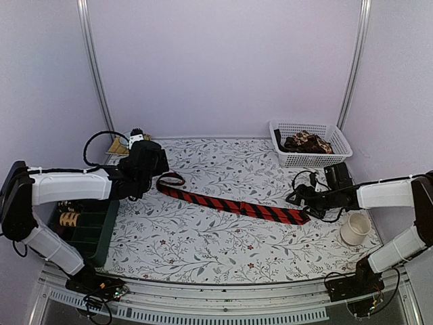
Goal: Roll the ties
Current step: Flatten out the tie at the center of the board.
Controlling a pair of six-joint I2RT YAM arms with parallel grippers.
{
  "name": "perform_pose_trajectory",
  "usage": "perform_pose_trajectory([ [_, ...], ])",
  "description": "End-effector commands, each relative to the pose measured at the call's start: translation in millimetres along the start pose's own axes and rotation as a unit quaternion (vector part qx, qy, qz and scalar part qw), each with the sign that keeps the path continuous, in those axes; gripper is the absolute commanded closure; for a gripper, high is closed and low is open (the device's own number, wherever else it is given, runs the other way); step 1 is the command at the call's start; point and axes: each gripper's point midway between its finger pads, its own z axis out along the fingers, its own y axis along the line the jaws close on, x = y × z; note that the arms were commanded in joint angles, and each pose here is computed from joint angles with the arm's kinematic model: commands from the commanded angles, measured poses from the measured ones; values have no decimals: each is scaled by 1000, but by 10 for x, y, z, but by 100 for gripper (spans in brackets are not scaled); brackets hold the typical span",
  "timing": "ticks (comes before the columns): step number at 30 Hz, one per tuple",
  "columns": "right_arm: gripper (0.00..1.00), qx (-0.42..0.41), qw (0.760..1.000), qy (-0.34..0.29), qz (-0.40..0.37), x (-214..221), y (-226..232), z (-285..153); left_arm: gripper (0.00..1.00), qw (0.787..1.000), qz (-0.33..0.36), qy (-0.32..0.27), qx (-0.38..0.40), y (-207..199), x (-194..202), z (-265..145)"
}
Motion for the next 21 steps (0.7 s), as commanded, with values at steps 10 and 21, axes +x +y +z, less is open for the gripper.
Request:
perform_pose_trajectory([
  [10,0,94,995,35,19,78,-413,283,0,999,-25,-31,9,262,-296,-159],
  [21,0,148,980,6,130,-586,-778,101,0,999,-39,-32,20,425,-338,-190],
])
